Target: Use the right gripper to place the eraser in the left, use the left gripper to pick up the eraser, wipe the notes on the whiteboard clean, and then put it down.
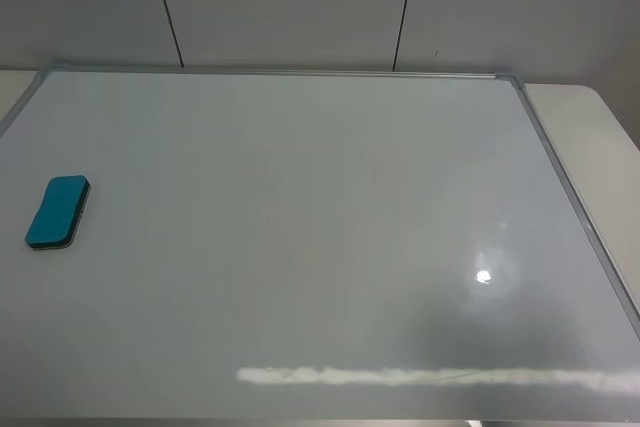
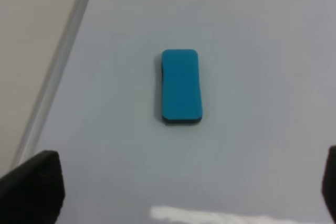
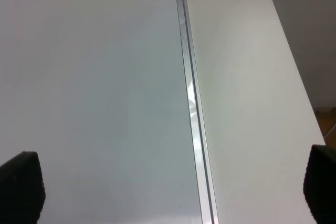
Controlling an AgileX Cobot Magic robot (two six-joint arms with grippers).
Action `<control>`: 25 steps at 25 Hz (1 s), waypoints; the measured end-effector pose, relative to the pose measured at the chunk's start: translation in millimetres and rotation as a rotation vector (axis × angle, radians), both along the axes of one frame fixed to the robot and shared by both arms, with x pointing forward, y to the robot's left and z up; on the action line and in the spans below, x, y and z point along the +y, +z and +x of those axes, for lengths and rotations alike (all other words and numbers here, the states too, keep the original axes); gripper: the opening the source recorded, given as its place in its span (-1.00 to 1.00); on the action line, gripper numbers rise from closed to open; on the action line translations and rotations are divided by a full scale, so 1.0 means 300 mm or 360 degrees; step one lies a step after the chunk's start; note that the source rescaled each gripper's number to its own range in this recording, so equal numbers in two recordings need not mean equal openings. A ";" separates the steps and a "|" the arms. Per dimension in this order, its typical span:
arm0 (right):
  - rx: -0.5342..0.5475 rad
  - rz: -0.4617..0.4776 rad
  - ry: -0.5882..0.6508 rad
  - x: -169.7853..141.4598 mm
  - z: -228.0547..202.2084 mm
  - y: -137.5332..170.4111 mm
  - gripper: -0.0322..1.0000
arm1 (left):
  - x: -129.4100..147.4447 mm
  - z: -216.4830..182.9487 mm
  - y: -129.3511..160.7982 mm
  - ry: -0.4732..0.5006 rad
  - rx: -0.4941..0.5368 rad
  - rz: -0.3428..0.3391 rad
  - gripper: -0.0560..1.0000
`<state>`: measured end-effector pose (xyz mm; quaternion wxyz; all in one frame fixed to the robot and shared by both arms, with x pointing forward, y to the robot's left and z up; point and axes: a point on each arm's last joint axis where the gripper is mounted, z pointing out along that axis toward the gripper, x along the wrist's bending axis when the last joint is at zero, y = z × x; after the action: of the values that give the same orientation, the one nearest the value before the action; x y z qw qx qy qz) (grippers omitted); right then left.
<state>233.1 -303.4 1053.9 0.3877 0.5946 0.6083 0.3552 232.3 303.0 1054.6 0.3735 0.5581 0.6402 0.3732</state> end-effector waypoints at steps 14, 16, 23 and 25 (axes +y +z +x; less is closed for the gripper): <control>0.0000 0.0000 0.0000 0.000 0.000 0.000 0.99 | 0.008 0.000 -0.002 -0.0070 0.0006 0.0082 1.00; 0.0000 0.0000 0.0000 0.000 0.000 0.000 0.99 | 0.008 0.000 -0.002 -0.0070 0.0006 0.0083 1.00; 0.0000 0.0000 0.0000 0.000 0.000 0.000 0.99 | 0.008 0.000 -0.002 -0.0070 0.0006 0.0083 1.00; 0.0000 0.0000 0.0000 0.000 0.000 0.000 0.99 | 0.008 0.000 -0.002 -0.0070 0.0006 0.0083 1.00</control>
<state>233.1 -303.4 1053.9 0.3877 0.5946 0.6083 0.3552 232.4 305.4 1054.1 0.3656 0.5823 0.6186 0.3803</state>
